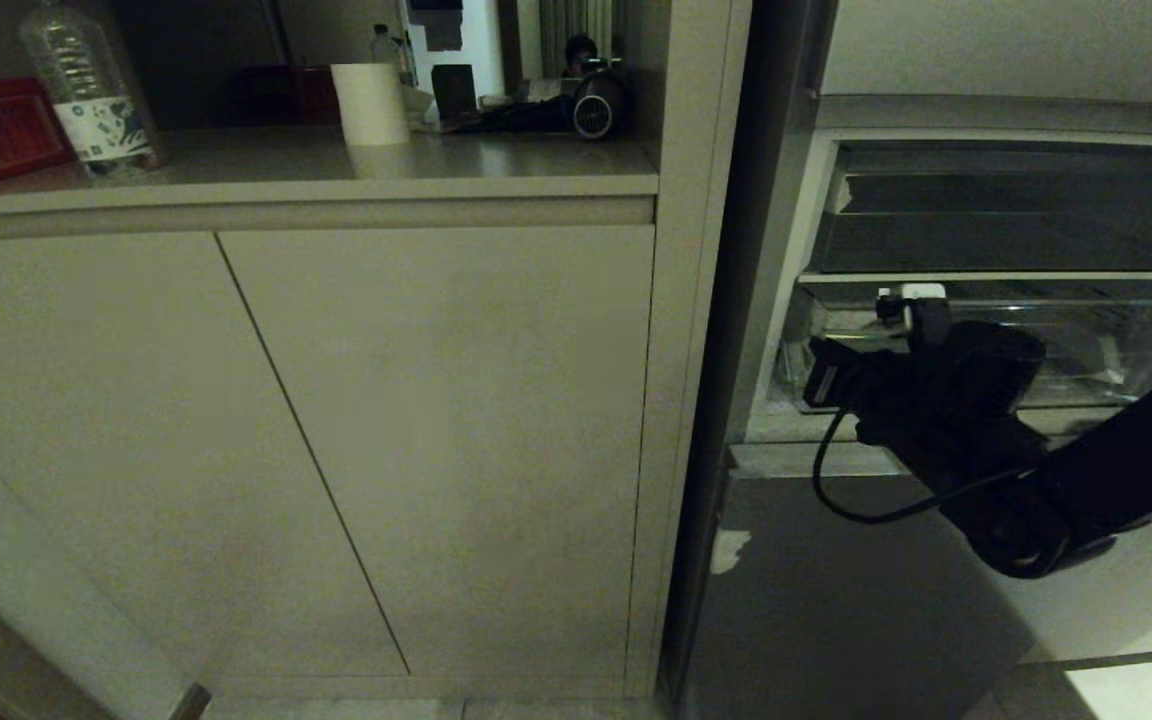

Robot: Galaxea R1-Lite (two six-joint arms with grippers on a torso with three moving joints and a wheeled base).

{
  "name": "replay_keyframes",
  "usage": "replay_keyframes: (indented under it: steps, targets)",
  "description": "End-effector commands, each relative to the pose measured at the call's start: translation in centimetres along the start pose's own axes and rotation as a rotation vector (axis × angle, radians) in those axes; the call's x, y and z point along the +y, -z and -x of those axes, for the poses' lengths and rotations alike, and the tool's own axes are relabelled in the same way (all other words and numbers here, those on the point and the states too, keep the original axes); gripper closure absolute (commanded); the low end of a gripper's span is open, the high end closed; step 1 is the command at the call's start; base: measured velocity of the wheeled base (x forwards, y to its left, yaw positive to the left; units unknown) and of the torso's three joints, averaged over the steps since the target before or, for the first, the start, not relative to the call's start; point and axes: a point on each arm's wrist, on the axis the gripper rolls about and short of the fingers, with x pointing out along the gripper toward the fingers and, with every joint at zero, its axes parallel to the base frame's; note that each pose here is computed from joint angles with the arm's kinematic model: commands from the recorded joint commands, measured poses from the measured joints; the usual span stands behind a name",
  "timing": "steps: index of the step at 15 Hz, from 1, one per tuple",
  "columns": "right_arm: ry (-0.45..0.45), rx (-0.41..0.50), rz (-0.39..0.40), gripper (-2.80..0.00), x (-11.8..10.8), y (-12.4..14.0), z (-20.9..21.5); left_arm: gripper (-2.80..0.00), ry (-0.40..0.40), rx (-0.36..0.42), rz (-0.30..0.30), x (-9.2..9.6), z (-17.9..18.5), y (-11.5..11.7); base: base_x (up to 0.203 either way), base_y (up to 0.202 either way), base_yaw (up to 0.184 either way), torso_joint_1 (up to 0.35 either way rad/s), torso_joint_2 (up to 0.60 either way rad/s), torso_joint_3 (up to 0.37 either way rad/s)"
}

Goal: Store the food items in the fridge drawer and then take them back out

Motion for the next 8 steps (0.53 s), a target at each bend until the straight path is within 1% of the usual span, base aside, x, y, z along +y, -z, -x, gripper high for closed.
replay_keyframes:
  steps: [1, 3, 4, 5, 8]
  targets:
    - [-0.013, 0.000, -0.003, 0.00, 0.3, -1.6, 3.0, 0.00, 0.000, 0.001, 0.000, 0.0, 0.0, 0.0, 0.000, 0.000, 0.000, 0.000, 0.00, 0.000]
    - [-0.030, 0.034, -0.001, 0.00, 0.8, -1.6, 5.3, 0.00, 0.000, 0.001, 0.000, 0.0, 0.0, 0.0, 0.000, 0.000, 0.000, 0.000, 0.00, 0.000]
    - [-0.033, 0.047, 0.000, -1.47, 1.2, -1.6, 6.3, 0.00, 0.000, 0.001, 0.000, 0.0, 0.0, 0.0, 0.000, 0.000, 0.000, 0.000, 0.00, 0.000]
    - [-0.030, 0.061, 0.001, -2.80, 1.6, -1.6, 7.5, 0.00, 0.000, 0.002, 0.000, 0.0, 0.0, 0.0, 0.000, 0.000, 0.000, 0.000, 0.00, 0.000]
    - [-0.031, 0.092, 0.004, -2.80, 1.8, -1.8, 11.0, 0.00, 0.000, 0.001, 0.000, 0.0, 0.0, 0.0, 0.000, 0.000, 0.000, 0.000, 0.00, 0.000]
